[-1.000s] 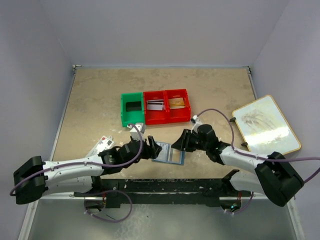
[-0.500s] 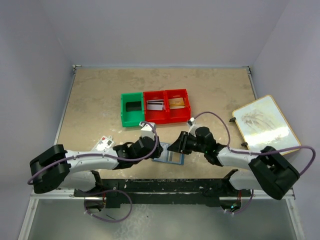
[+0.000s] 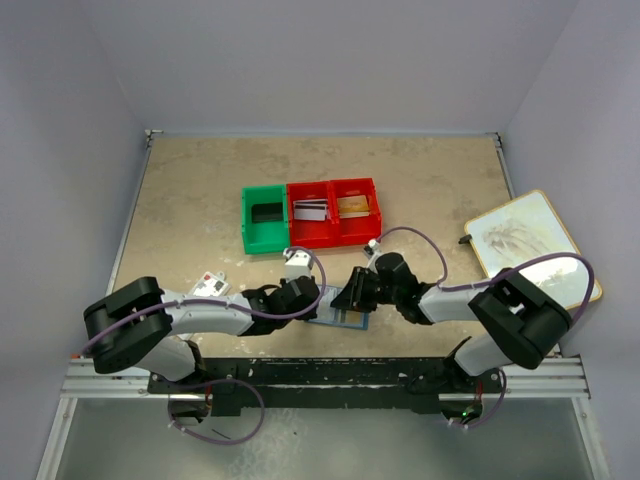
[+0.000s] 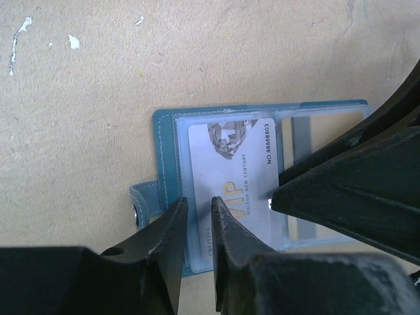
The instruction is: Take the credit cards out of the card holder
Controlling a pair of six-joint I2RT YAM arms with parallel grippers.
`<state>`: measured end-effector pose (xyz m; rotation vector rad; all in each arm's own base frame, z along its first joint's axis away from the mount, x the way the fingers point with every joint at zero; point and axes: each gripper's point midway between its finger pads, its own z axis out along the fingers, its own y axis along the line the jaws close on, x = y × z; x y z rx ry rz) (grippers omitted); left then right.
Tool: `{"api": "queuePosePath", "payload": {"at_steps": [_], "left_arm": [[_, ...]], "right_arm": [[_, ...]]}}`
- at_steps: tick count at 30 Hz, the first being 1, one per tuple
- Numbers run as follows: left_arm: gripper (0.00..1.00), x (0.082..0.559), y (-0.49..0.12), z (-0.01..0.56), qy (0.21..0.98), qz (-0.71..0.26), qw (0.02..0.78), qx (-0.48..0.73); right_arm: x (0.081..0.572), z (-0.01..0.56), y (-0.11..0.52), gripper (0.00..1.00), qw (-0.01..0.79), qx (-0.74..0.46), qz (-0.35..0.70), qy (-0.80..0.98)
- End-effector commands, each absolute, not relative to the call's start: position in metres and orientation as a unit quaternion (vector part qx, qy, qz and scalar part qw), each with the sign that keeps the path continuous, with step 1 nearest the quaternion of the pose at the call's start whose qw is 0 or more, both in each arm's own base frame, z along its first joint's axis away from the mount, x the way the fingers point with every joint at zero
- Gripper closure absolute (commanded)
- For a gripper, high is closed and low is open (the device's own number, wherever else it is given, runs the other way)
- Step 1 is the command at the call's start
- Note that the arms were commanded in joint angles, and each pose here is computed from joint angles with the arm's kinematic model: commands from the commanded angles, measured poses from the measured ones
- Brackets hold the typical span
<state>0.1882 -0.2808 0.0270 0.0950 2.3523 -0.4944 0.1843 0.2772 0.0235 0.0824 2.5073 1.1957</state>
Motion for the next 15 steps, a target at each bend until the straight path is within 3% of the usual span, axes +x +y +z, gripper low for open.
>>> {"api": "queuePosePath", "payload": {"at_steps": [1,8,15], "left_arm": [[0.82,0.191,-0.282,0.028,0.915,-0.188,0.357,0.018],[0.88,0.183,-0.276,0.013,0.925,-0.174,0.336,0.027],[0.90,0.182,-0.268,0.009,0.929,-0.155,0.336,0.026]], "right_arm": [[0.186,0.008,0.264,0.68,0.182,0.046,0.376,0.907],[0.185,0.009,0.277,0.70,0.175,0.046,0.420,0.889],[0.186,0.020,0.286,0.86,0.180,0.039,0.453,0.872]]}}
